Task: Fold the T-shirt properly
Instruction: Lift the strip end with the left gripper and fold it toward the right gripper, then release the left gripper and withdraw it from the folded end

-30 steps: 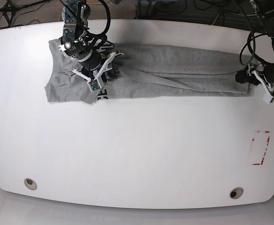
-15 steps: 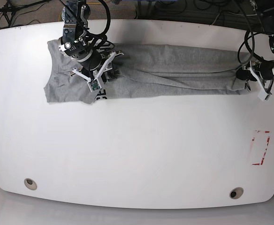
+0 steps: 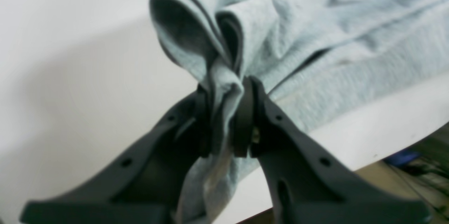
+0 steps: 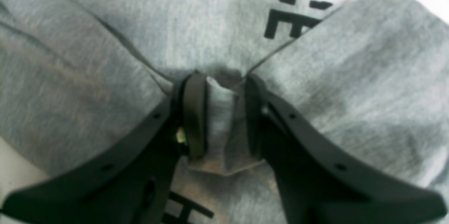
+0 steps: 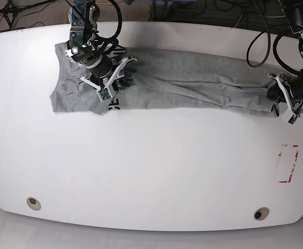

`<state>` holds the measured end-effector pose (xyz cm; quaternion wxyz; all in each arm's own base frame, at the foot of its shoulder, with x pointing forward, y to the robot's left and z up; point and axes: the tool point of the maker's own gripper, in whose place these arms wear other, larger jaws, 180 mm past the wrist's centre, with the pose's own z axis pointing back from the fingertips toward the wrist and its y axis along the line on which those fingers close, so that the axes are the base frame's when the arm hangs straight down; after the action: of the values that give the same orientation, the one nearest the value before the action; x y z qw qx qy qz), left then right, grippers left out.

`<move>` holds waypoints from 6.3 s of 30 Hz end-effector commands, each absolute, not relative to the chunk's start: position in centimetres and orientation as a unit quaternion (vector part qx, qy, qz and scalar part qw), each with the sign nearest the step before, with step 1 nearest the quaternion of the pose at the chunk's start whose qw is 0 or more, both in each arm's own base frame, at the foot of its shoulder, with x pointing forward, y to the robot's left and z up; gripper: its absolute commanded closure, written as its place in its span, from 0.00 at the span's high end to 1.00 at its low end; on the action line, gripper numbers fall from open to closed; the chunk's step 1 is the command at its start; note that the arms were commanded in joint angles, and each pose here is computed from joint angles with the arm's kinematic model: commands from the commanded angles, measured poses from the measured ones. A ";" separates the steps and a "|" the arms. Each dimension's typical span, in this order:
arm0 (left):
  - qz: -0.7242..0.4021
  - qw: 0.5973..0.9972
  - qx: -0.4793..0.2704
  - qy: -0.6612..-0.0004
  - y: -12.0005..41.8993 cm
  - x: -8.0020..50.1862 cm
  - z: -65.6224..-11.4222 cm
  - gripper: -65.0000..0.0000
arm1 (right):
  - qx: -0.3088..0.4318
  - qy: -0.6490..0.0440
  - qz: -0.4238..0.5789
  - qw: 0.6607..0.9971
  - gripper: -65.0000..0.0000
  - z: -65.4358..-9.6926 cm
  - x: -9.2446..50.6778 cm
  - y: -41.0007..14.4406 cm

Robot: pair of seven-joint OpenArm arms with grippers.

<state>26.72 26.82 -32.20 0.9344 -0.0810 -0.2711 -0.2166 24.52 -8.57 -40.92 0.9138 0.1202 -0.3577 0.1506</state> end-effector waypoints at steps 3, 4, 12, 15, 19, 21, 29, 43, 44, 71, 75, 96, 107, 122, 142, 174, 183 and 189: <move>-0.273 0.899 -0.078 -0.332 22.7 28.0 -28.8 0.10 | 0.127 -0.368 0.147 0.909 0.26 -40.7 25.0 -8.4; -0.279 0.897 -0.078 -0.334 22.4 28.0 -28.7 0.10 | 0.127 -0.367 0.146 0.910 0.26 -40.8 25.0 -8.4; -0.351 0.869 -0.139 -0.320 15.9 27.3 -29.6 0.10 | 0.129 -0.364 0.145 0.911 0.26 -41.2 25.2 -8.4; -0.358 0.859 -0.170 -0.325 13.7 27.2 -29.7 0.10 | 0.129 -0.363 0.145 0.911 0.26 -41.2 25.2 -8.4; -0.360 0.848 -0.207 -0.330 11.4 26.8 -29.7 0.10 | 0.129 -0.364 0.145 0.911 0.26 -41.1 25.3 -8.4; -0.358 0.842 -0.226 -0.336 10.4 26.7 -29.5 0.10 | 0.129 -0.365 0.145 0.910 0.26 -41.1 25.3 -8.4; -0.338 0.822 -0.284 -0.358 6.8 26.6 -28.8 0.11 | 0.129 -0.365 0.145 0.910 0.26 -41.1 25.4 -8.4; -0.322 0.819 -0.330 -0.342 3.9 26.1 -29.5 0.11 | 0.129 -0.365 0.145 0.910 0.26 -41.1 25.4 -8.4; -0.318 0.821 -0.332 -0.338 3.9 26.1 -29.7 0.11 | 0.129 -0.365 0.145 0.910 0.26 -41.1 25.4 -8.4; -0.302 0.747 -0.476 -0.352 -2.3 27.1 -25.6 0.63 | 0.127 -0.365 0.148 0.910 0.26 -41.1 25.4 -8.4; -0.307 0.756 -0.458 -0.352 -1.1 27.5 -25.8 0.63 | 0.127 -0.364 0.149 0.911 0.26 -41.1 25.4 -8.3; -0.263 0.878 -0.270 -0.296 14.7 30.9 -32.5 0.63 | 0.123 -0.385 0.151 0.902 0.26 -39.5 26.1 -8.4; -0.309 0.871 -0.254 -0.284 13.6 29.4 -33.3 0.63 | 0.116 -0.427 0.160 0.882 0.26 -36.1 26.9 -8.0; -0.307 0.883 -0.239 -0.263 12.7 28.6 -35.1 0.63 | 0.270 -0.434 0.154 0.846 0.48 -32.3 25.9 -2.9; -0.307 0.892 -0.184 -0.277 18.2 28.9 -34.2 0.63 | 0.324 -0.385 0.140 0.852 0.77 -35.9 27.8 -0.2; -0.286 0.901 -0.162 -0.282 20.9 28.8 -33.7 0.63 | 0.308 -0.376 0.205 0.849 0.10 -34.3 28.0 0.7; -0.284 0.906 -0.166 -0.268 20.9 27.8 -34.6 0.63 | 0.281 -0.373 0.238 0.852 0.10 -33.0 29.9 -0.1; -0.284 0.907 -0.169 -0.262 20.7 27.3 -35.0 0.63 | 0.275 -0.374 0.242 0.852 0.12 -32.8 30.8 -0.3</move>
<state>26.54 20.69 -36.09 0.9138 -0.1699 -0.2422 -0.2783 29.79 -0.55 -34.06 0.8636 0.2668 -0.3536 0.2408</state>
